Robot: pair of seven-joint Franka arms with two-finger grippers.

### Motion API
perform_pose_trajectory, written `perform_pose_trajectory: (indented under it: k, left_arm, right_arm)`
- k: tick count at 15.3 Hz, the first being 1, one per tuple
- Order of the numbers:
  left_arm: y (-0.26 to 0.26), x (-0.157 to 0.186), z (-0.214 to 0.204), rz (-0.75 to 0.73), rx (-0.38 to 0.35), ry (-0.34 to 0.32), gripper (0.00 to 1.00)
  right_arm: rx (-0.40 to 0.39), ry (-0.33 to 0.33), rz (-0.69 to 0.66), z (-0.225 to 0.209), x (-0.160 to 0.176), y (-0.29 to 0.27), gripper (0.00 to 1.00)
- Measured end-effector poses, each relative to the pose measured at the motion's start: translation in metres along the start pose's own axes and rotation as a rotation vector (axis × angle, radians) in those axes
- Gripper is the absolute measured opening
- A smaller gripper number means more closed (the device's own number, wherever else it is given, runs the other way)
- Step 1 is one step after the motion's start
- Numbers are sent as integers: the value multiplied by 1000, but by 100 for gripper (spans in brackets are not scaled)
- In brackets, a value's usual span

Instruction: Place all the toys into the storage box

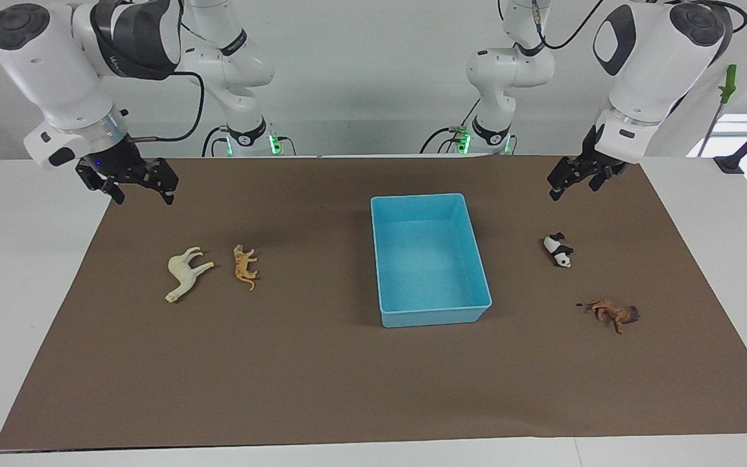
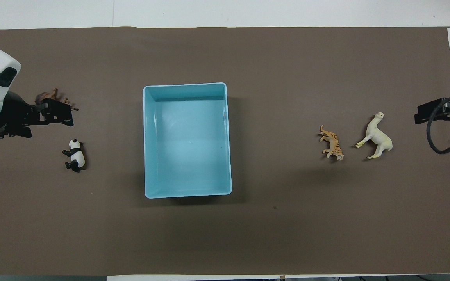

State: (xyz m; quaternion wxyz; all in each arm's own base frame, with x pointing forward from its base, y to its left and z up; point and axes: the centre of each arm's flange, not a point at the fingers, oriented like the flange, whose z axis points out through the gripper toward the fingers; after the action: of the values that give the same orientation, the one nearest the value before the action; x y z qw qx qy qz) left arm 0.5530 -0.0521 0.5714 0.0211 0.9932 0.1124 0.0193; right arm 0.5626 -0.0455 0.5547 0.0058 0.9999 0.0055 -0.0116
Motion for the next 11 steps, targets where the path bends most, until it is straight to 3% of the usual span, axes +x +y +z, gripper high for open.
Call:
perform_pose_trajectory:
  k: [4,8,11]
  left_arm:
    - [-52,13,69,-44,-8,61,100]
    - [-77,-2,146,-68,3,32,100]
    - [-90,-19,191,-86,10,16,100]
  right_arm:
    - [-5,23,-284,68,10,0,100]
    - [-25,66,-569,141,14,-1,100]
    - [-16,37,-668,182,5,-2,100]
